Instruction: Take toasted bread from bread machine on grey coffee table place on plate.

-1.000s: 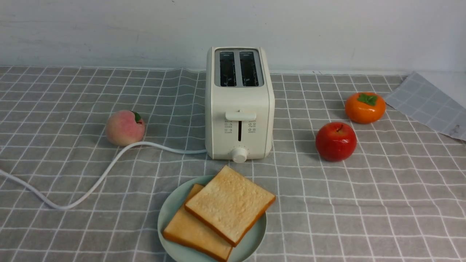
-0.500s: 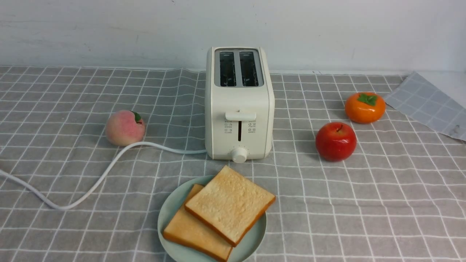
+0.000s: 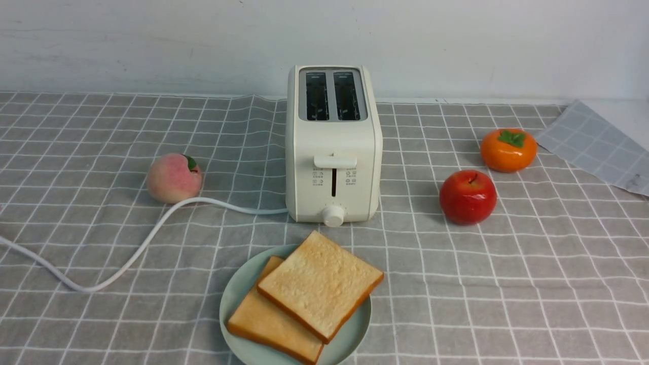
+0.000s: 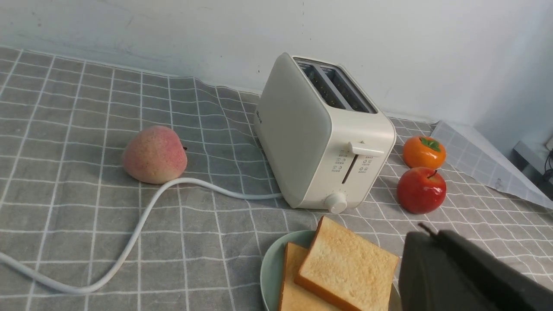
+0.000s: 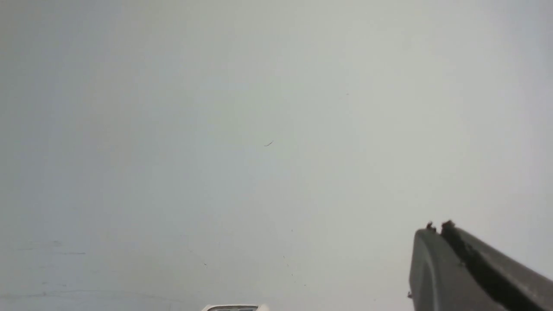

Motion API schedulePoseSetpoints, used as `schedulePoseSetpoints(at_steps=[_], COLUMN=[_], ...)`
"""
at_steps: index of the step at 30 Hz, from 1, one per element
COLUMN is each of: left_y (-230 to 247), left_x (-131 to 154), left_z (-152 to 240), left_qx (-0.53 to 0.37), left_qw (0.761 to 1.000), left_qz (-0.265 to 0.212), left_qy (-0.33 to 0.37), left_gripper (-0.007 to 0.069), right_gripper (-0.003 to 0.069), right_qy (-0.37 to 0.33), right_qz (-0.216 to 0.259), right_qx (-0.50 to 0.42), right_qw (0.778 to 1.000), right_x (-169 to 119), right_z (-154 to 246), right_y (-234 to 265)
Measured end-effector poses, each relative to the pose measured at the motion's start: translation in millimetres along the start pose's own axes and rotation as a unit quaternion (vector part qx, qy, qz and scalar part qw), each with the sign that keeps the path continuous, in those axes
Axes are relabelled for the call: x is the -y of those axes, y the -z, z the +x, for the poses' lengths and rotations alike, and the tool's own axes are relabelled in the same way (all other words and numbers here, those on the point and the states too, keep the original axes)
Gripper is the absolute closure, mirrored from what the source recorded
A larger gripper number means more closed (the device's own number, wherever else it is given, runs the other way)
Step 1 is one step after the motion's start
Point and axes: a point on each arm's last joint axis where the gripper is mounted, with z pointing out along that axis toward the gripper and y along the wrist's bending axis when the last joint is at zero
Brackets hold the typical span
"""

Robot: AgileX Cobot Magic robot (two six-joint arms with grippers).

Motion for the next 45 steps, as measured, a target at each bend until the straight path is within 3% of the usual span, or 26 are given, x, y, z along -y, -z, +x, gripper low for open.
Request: schedulePoseSetpoints(at_steps=[15, 22, 25, 31, 45], left_y=[-5.3, -18.6, -27.6, -36.0, -35.8], left_x=[-5.4, -36.4, -60.0, -79.6, -81.8], left_z=[11.6, 62.6, 103.9, 144.9, 150.6], left_qx=[-0.015, 0.03, 0.07, 0.006, -0.019], left_qw=[1.0, 0.996, 0.99, 0.988, 0.986], left_qz=[-0.01, -0.083, -0.119, -0.155, -0.164], left_qy=[-0.002, -0.006, -0.002, 0.01, 0.013], left_gripper=[0.062, 0.061, 0.0608, 0.0605, 0.0589], right_gripper=[0.0637, 0.0636, 0.0633, 0.0625, 0.0615], right_qy=[0.003, 0.005, 0.005, 0.005, 0.004], right_qz=[0.0, -0.001, -0.001, -0.001, -0.001], right_qx=[0.001, 0.002, 0.002, 0.003, 0.003], right_qw=[1.0, 1.0, 1.0, 1.0, 1.0], right_x=[-0.1, -0.1, -0.1, -0.1, -0.2], right_z=[-0.3, -0.4, -0.4, -0.5, -0.4], right_y=[0.0, 0.0, 0.0, 0.2, 0.2])
